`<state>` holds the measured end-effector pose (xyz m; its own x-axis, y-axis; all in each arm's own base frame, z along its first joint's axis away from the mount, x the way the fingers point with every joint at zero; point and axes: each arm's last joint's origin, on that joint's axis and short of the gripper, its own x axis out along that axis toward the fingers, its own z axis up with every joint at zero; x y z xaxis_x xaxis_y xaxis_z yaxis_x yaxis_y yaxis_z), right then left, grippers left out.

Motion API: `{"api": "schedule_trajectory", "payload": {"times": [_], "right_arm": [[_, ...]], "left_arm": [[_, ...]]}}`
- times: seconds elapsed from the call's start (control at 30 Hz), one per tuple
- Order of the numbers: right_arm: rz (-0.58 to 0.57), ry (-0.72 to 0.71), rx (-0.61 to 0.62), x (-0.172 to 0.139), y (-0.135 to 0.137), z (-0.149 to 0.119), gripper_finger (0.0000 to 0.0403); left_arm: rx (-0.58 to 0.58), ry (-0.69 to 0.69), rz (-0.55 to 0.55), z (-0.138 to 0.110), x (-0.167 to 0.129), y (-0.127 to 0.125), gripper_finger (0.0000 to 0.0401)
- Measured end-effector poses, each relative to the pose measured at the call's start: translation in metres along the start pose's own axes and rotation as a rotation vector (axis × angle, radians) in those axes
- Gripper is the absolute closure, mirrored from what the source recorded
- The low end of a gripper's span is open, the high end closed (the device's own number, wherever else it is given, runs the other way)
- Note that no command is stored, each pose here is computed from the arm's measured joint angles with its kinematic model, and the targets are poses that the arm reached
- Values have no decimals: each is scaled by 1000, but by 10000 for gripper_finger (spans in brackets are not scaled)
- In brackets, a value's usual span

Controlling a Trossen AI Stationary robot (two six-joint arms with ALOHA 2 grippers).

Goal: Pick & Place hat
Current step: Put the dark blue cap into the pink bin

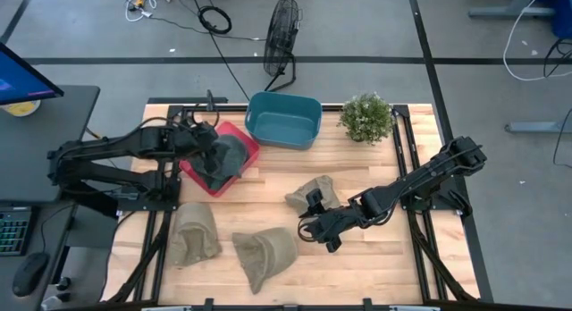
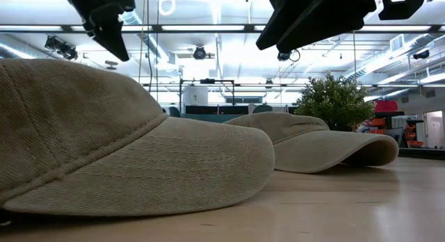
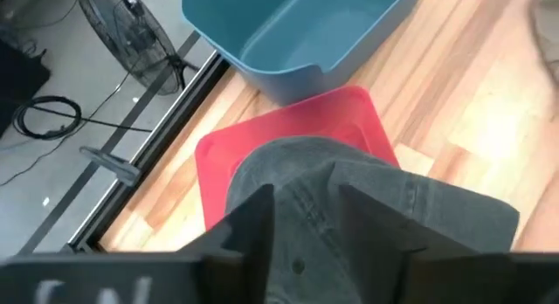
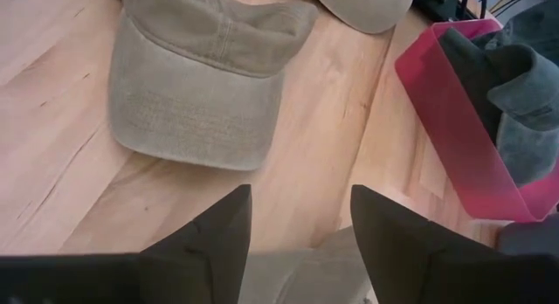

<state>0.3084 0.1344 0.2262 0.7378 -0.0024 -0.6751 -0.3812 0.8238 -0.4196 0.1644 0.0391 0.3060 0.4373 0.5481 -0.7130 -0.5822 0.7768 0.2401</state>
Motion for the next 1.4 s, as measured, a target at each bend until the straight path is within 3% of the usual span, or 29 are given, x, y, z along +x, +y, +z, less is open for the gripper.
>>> {"api": "schedule_trajectory", "payload": {"times": [0.23, 0.63, 0.87, 1.03, 1.23, 1.4], "right_arm": [[0, -1, 0, 0, 0, 0, 201], [0, -1, 0, 0, 0, 0, 201], [0, -1, 0, 0, 0, 0, 201], [0, -1, 0, 0, 0, 0, 201], [0, -2, 1, 0, 0, 0, 201], [0, -1, 1, 0, 0, 0, 201]], "left_arm": [[-128, 67, 25, -9, 23, -9, 391], [-216, 214, 95, -51, 82, -31, 398], [-261, 341, 172, -89, 106, -31, 398], [-291, 350, 133, -109, 117, -33, 398], [-304, 341, 102, -109, 119, -34, 398], [-319, 322, 77, -87, 105, -32, 398]]}}
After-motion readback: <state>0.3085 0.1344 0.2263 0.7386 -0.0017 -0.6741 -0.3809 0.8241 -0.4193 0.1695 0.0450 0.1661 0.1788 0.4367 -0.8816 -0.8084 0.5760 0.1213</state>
